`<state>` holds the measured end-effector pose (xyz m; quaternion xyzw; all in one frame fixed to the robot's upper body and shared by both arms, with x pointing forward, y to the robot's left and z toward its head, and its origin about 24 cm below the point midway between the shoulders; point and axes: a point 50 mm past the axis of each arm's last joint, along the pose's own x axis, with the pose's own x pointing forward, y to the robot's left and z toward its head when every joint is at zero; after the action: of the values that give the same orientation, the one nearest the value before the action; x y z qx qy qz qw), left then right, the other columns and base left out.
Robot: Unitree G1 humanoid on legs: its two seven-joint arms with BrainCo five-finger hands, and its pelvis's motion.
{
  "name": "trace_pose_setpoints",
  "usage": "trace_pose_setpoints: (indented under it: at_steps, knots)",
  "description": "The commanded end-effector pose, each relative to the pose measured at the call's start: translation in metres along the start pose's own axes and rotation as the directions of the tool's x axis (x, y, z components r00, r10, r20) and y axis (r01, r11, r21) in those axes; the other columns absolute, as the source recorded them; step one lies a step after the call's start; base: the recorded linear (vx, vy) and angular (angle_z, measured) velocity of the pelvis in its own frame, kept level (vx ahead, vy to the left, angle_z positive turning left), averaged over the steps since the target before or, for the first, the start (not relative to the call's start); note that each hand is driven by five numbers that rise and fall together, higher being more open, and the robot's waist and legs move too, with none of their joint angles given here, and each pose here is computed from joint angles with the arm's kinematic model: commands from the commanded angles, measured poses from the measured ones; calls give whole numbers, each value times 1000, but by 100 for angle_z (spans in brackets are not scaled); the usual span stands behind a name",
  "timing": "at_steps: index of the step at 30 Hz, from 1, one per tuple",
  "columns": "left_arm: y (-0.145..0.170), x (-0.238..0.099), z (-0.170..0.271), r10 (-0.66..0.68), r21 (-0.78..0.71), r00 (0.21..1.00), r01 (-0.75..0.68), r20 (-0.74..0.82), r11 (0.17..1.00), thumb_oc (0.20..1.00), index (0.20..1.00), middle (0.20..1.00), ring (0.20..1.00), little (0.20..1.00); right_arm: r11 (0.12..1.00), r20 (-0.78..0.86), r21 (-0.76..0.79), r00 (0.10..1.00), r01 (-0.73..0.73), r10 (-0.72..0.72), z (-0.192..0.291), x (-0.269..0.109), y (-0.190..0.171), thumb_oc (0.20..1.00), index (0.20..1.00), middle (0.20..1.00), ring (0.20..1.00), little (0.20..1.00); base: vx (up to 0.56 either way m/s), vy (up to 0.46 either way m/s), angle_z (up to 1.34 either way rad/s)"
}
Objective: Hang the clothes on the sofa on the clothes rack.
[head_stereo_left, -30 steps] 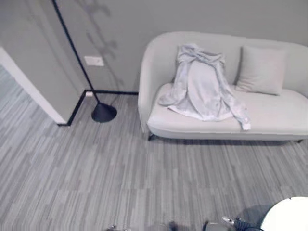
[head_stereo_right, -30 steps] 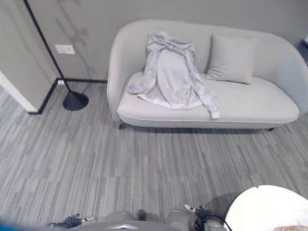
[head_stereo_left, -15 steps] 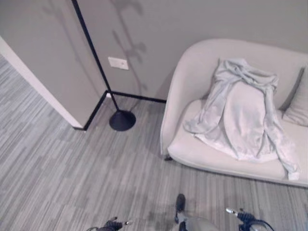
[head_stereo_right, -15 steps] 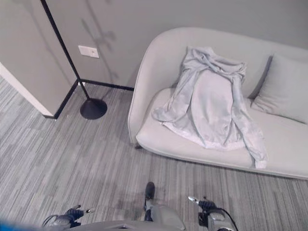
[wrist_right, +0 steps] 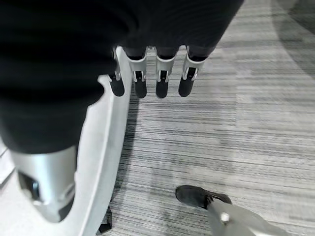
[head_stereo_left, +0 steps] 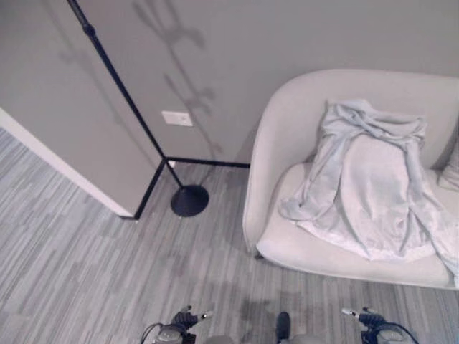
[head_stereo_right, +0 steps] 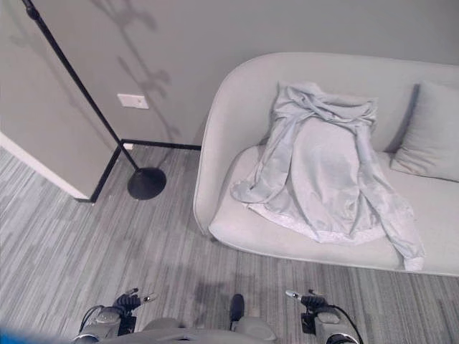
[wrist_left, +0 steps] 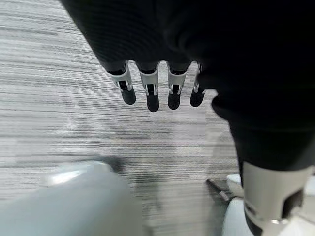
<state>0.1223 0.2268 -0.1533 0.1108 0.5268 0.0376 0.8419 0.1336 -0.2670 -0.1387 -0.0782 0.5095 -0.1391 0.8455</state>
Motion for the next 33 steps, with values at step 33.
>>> trace_pose_setpoints:
  at_steps: [33]
  knots:
    - [24, 0, -2, 52, 102, 998, -48, -30, 994, 1000, 1000, 1000, 1000, 1000, 992, 21, -93, 996, -85, 87, 8, 0, 23, 1000, 1000, 1000, 1000, 1000, 1, -20, -9]
